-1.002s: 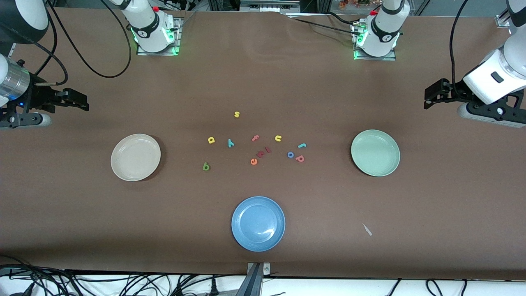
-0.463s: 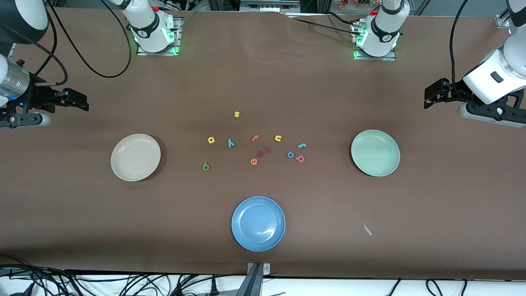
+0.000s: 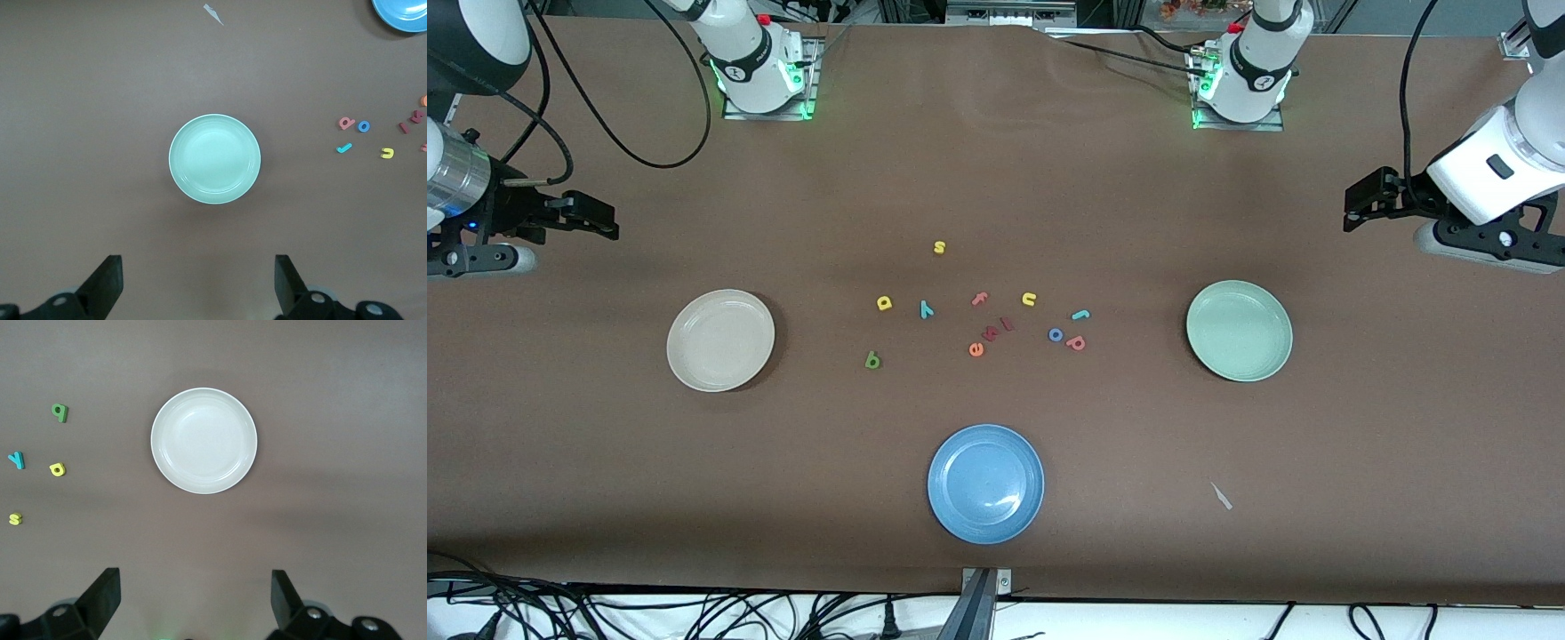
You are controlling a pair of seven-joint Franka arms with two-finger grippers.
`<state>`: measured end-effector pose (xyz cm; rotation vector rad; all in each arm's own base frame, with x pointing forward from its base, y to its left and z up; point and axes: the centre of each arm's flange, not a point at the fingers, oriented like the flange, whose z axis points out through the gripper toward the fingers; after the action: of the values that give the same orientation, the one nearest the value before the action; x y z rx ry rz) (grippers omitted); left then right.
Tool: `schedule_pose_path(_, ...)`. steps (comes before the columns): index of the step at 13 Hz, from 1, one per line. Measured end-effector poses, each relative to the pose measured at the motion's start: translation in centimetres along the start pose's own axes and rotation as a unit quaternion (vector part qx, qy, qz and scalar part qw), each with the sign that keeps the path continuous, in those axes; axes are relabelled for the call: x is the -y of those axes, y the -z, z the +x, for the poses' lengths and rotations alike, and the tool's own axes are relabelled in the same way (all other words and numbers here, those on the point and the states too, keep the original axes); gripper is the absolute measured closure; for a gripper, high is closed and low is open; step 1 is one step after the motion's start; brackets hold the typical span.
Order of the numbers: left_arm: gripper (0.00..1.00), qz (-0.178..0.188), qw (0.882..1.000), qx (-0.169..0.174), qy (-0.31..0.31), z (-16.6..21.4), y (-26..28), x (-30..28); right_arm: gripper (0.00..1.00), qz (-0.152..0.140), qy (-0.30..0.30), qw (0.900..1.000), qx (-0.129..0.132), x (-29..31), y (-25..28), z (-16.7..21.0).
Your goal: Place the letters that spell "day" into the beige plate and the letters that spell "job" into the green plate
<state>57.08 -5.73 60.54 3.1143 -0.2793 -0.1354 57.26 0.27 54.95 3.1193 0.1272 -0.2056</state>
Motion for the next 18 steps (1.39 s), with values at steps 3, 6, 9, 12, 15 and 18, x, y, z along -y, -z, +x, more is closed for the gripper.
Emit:
schedule_pose_path(3, 0.00, 0.000, 1.000, 0.000, -0.001, 0.00, 0.03, -0.08, 0.00, 0.000, 0.000, 1.000, 0.000, 0.00, 0.00, 0.00)
schedule_pose_path(6, 0.00, 0.000, 1.000, -0.001, -0.001, 0.00, 0.07, -0.11, 0.00, 0.000, 0.000, 1.000, 0.000, 0.00, -0.03, 0.01)
schedule_pose_path(9, 0.00, 0.000, 1.000, 0.000, -0.003, 0.02, 0.07, -0.37, 0.00, 0.000, 0.000, 1.000, 0.000, 0.00, -0.03, 0.01)
schedule_pose_path(12, 0.00, 0.000, 1.000, 0.000, -0.004, 0.02, 0.07, -0.43, 0.00, 0.000, 0.000, 1.000, 0.001, 0.00, -0.04, 0.01)
schedule_pose_path(15, 0.00, 0.000, 1.000, 0.000, -0.005, 0.03, 0.07, -0.52, 0.00, 0.000, 0.000, 1.000, 0.001, 0.00, -0.04, 0.01)
schedule_pose_path(18, 0.00, 0.000, 1.000, 0.000, -0.005, 0.03, 0.06, -0.57, 0.00, 0.000, 0.000, 1.000, 0.001, 0.00, -0.04, 0.01)
